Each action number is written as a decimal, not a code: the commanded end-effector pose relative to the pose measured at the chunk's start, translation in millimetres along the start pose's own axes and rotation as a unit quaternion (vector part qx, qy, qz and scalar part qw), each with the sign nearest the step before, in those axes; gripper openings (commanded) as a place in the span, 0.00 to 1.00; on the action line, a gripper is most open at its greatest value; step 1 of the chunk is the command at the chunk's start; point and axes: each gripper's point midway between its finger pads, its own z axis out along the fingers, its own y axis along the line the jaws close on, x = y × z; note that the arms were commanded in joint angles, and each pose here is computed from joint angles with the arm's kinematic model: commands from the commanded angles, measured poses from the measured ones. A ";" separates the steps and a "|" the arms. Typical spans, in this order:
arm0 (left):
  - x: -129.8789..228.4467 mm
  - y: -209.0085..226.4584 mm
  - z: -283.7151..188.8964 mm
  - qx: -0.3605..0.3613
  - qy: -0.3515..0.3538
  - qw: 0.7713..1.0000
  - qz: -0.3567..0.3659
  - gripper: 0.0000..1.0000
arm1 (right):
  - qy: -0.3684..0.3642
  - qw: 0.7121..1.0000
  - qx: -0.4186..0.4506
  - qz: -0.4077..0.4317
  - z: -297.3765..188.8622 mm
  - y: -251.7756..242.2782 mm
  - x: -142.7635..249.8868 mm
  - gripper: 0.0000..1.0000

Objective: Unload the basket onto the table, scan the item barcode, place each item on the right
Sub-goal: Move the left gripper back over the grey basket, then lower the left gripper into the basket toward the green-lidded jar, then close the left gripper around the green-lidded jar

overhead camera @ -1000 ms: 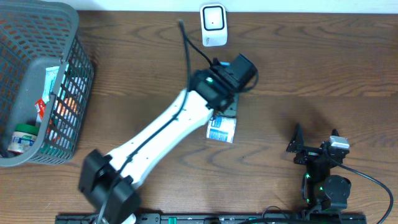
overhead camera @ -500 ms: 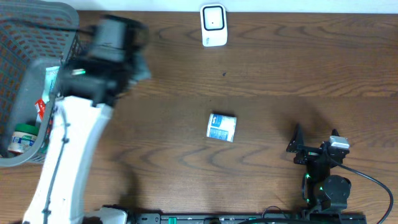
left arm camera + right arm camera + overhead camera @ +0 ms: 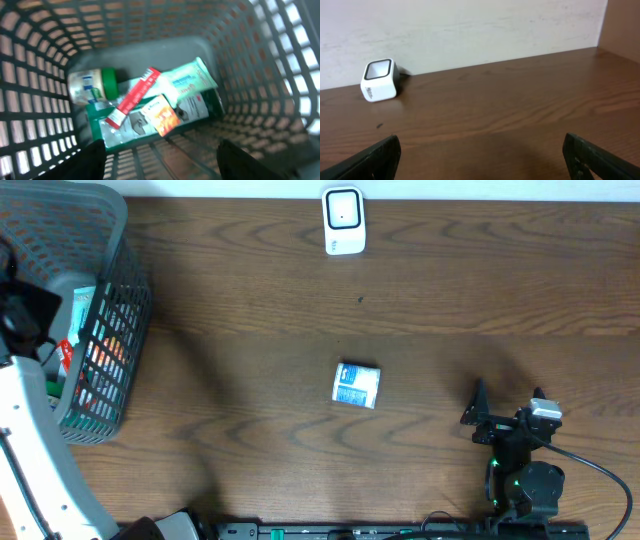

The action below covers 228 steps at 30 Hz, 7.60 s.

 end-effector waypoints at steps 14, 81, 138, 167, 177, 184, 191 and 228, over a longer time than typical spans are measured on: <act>1.3 2.9 6.6 -0.002 0.013 0.999 -0.044 0.75 | 0.002 1.000 0.000 -0.008 0.0 0.2 1.2 0.99; -61.5 9.2 38.7 -0.059 -0.117 0.989 -0.074 0.76 | 0.002 1.000 -0.001 -0.008 0.0 0.7 1.1 0.99; 27.9 94.9 177.6 -0.261 0.136 0.956 0.009 0.76 | 0.002 1.000 -0.001 -0.008 0.0 0.7 1.2 0.99; 2.5 72.0 135.7 -0.138 0.119 0.983 0.022 0.61 | 0.002 1.000 -0.001 -0.008 0.0 0.7 1.2 0.99; 17.0 92.2 146.9 -0.088 0.131 0.987 -0.009 0.66 | 0.002 1.000 -0.002 -0.008 0.0 1.0 1.3 0.99; 15.6 103.7 148.8 -0.093 0.137 0.986 -0.009 0.67 | 0.002 1.000 -0.004 -0.008 0.0 2.1 1.4 0.99; 31.5 119.3 166.4 -0.132 0.165 0.977 -0.010 0.76 | 0.003 1.000 -0.005 -0.008 -0.1 2.6 1.5 0.99; 50.6 127.4 204.6 -0.129 0.212 0.968 -0.027 0.81 | 0.004 1.000 -0.016 -0.009 -0.3 8.3 2.4 0.99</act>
